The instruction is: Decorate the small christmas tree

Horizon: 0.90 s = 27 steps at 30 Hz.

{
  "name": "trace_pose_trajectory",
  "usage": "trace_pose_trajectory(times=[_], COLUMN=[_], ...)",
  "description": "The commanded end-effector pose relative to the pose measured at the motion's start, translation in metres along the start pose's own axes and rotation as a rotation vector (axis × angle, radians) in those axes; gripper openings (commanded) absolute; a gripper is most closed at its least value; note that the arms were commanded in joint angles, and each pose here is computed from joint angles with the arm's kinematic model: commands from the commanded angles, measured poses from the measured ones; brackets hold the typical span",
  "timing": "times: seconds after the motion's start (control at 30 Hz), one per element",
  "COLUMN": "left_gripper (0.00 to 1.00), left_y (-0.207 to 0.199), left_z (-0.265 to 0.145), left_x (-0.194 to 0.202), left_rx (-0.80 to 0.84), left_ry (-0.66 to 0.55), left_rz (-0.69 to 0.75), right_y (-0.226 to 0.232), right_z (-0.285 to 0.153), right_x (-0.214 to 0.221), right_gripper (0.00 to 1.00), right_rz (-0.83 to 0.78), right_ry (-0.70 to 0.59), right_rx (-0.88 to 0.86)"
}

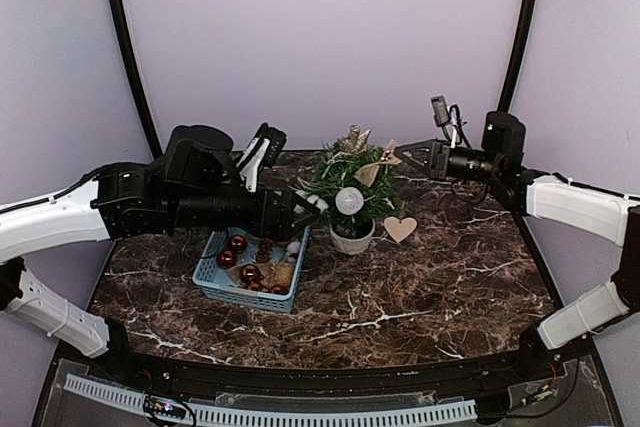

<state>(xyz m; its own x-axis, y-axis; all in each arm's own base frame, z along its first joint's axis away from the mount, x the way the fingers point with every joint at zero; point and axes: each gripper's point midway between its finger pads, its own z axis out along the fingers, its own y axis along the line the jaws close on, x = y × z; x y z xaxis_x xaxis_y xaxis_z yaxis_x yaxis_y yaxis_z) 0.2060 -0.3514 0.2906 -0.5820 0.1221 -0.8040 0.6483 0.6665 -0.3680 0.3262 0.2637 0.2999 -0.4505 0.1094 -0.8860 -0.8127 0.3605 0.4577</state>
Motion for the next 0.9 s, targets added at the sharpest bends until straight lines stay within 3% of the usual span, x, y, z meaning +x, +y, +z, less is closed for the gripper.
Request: trace_pose_trajectory(times=[0.0,0.87], left_gripper=[0.88,0.88], left_y=[-0.001,0.001], left_z=[-0.001,-0.01], left_x=[-0.002,-0.001], left_rx=[0.018,0.031], left_ry=[-0.014,-0.036], left_rz=[-0.009,-0.024], right_y=[-0.007,-0.037], right_z=[0.003,0.012], right_x=[0.005,0.04], right_gripper=[0.0,0.0], right_rz=[-0.032,0.036], right_ry=[-0.002,0.055], right_rx=[0.005,0.052])
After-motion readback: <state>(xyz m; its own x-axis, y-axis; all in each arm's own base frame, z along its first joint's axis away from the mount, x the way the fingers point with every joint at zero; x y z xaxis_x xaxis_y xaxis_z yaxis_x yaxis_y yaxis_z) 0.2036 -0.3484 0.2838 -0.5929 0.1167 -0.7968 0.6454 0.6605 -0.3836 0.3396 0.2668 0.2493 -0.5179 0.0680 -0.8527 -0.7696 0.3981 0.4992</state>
